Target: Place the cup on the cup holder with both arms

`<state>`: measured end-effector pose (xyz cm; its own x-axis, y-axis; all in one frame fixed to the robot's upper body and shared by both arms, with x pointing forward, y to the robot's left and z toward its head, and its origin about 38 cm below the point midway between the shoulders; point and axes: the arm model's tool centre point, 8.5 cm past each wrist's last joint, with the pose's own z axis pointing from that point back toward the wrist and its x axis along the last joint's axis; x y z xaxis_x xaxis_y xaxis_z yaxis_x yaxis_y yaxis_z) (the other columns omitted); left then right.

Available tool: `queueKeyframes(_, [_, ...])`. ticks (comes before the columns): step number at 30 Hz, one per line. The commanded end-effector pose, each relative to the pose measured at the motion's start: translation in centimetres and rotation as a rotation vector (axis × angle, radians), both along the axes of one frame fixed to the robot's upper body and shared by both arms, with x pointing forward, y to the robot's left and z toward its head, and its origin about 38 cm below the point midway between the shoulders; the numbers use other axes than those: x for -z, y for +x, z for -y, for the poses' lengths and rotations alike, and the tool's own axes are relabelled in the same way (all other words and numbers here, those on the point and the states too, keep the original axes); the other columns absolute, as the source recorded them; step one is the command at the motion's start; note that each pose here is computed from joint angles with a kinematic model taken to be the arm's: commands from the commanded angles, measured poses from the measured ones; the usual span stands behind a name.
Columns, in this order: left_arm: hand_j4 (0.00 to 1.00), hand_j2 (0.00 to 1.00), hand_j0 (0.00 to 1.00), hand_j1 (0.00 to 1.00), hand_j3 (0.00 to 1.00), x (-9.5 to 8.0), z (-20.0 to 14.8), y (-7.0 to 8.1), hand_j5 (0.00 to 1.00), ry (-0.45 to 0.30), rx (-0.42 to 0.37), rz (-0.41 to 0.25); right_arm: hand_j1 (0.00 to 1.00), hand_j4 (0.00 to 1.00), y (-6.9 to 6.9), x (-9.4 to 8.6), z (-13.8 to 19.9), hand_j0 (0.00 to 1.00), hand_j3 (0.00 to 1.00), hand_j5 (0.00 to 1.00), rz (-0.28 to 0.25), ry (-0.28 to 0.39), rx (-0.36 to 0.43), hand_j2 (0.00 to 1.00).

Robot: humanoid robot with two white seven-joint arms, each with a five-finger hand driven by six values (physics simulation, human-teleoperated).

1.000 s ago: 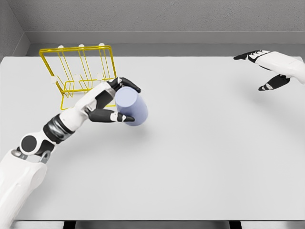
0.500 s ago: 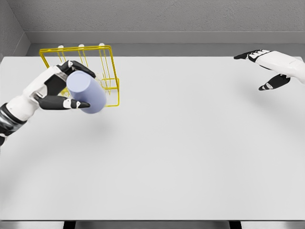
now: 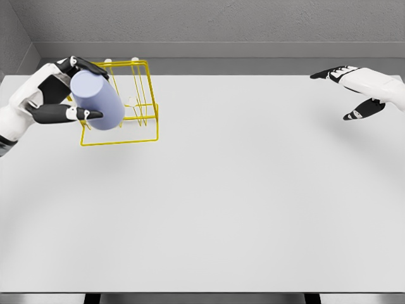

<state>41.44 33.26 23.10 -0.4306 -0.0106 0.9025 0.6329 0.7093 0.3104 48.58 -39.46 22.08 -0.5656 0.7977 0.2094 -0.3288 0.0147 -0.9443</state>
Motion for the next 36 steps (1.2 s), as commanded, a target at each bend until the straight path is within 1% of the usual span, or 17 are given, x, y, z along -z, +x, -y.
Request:
queueKeyframes(1, [0.46,0.46,0.46,0.46,0.46,-0.4,-0.4,0.0,0.46,-0.008,-0.002,-0.001,1.0,1.0,0.0,-0.1,0.1,1.0,1.0,1.0,0.002,0.008,0.003,1.0])
queueKeyframes(6, [0.46,0.46,0.46,0.46,0.46,-1.9,-1.5,0.5,0.46,-0.011,-0.018,0.017,1.0,1.0,0.0,-0.1,0.0,1.0,1.0,1.0,0.001,0.008,0.002,1.0])
queueKeyframes(8, [0.46,0.46,0.46,0.46,0.46,-2.0,-2.1,1.0,0.46,-0.009,-0.039,0.01,1.0,1.0,0.0,-0.1,0.0,1.0,1.0,1.0,0.001,0.008,0.002,1.0])
queueKeyframes(13, [0.46,0.46,0.46,0.46,0.46,-2.0,-3.1,1.8,0.46,-0.004,-0.073,0.002,1.0,1.0,0.0,-0.1,0.1,1.0,1.0,1.0,0.002,0.008,0.003,1.0])
queueKeyframes(19, [0.45,0.45,0.45,0.45,0.45,-2.5,-3.9,2.6,0.45,0.002,-0.101,0.009,1.0,1.0,0.0,-0.1,0.1,1.0,1.0,1.0,0.002,0.008,0.003,1.0])
queueKeyframes(23, [0.45,0.45,0.45,0.45,0.45,-2.4,-3.4,2.7,0.45,-0.005,-0.092,0.013,1.0,1.0,0.0,-0.1,0.1,1.0,1.0,1.0,0.002,0.008,0.003,1.0])
queueKeyframes(30, [0.45,0.45,0.45,0.45,0.45,-1.3,-1.6,3.0,0.45,-0.032,-0.068,0.002,1.0,1.0,0.0,-0.1,0.1,1.0,1.0,1.0,0.002,0.008,0.003,1.0])
queueKeyframes(34, [0.45,0.45,0.45,0.45,0.45,-1.7,-1.4,3.4,0.45,-0.029,-0.068,0.012,1.0,1.0,0.0,-0.1,0.1,1.0,1.0,1.0,0.002,0.008,0.003,1.0])
queueKeyframes(36, [0.45,0.45,0.45,0.45,0.45,-1.3,-1.3,3.6,0.45,-0.037,-0.072,0.002,1.0,1.0,0.0,-0.1,0.1,1.0,1.0,1.0,0.002,0.008,0.003,1.0])
